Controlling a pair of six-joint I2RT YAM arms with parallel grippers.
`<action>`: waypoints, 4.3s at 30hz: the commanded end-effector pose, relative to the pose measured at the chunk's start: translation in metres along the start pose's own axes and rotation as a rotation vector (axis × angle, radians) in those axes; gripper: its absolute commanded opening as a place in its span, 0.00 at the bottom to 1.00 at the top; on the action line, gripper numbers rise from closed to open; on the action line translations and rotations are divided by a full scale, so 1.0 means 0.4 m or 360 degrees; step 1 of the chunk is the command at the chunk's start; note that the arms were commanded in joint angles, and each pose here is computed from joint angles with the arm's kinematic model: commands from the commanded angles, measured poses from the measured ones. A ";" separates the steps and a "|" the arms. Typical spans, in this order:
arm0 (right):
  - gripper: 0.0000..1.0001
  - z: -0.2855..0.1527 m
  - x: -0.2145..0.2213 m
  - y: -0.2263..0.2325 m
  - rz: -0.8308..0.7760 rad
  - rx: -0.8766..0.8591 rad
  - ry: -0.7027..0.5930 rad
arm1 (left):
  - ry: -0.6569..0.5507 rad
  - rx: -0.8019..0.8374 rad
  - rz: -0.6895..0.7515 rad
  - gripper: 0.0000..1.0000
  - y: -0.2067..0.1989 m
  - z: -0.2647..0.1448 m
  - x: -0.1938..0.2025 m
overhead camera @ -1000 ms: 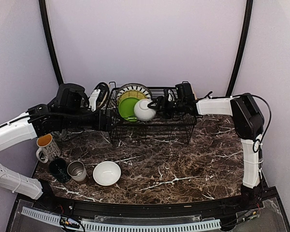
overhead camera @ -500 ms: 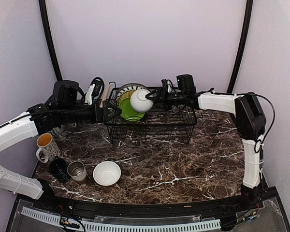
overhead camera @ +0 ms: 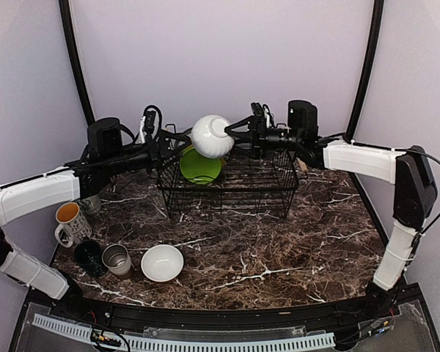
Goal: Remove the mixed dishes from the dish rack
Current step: Pass from the right arm to the left, then place the bowl at the center of the board, then grab the plate from the dish rack.
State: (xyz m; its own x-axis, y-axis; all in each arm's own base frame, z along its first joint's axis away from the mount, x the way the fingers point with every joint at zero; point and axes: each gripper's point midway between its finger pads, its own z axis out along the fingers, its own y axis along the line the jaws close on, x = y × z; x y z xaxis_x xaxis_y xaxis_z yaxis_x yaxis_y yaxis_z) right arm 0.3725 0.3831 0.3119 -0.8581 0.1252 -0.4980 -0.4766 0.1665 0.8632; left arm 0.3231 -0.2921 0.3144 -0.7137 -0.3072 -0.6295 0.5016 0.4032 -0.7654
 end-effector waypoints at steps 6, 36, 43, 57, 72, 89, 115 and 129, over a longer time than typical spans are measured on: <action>0.66 0.020 0.027 0.120 -0.0007 -0.0308 0.0032 | -0.0046 0.0766 -0.0143 0.81 -0.140 0.048 -0.049; 0.67 0.042 0.052 0.106 0.0147 -0.0464 0.0079 | -0.0111 0.1005 -0.0151 0.03 -0.215 0.009 -0.059; 0.98 0.028 0.055 0.084 0.0106 -0.0404 0.0058 | -0.0127 0.0987 -0.0101 0.01 -0.240 -0.015 -0.062; 0.99 -0.061 0.014 -0.047 -0.0055 0.0164 -0.0077 | 0.0050 0.0301 -0.0012 0.01 -0.120 0.007 0.016; 0.99 -0.218 -0.039 -0.067 -0.0422 0.0759 -0.0232 | 0.0679 -0.0426 0.0529 0.01 -0.068 0.002 0.379; 0.99 -0.218 -0.033 -0.093 -0.0465 0.0799 -0.0215 | 0.1283 -0.0681 0.0811 0.01 0.053 0.063 0.694; 0.89 0.137 -0.154 -0.334 -0.1022 0.0731 0.0100 | 0.0845 -0.0376 0.0645 0.68 -0.043 -0.009 0.426; 0.66 0.217 -0.122 -0.461 -0.0971 0.0674 0.0206 | 0.0312 -0.0473 0.0617 0.83 -0.019 -0.102 0.106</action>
State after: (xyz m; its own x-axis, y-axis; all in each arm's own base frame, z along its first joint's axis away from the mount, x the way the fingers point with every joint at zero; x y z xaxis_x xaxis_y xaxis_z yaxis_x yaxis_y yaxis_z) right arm 0.5120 0.4247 0.1711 -0.5297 -0.2119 -0.8213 -0.7633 0.5413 0.3527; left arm 0.2591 -0.2881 0.2744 -0.6497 0.1191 -0.7508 0.6002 0.6865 -0.4105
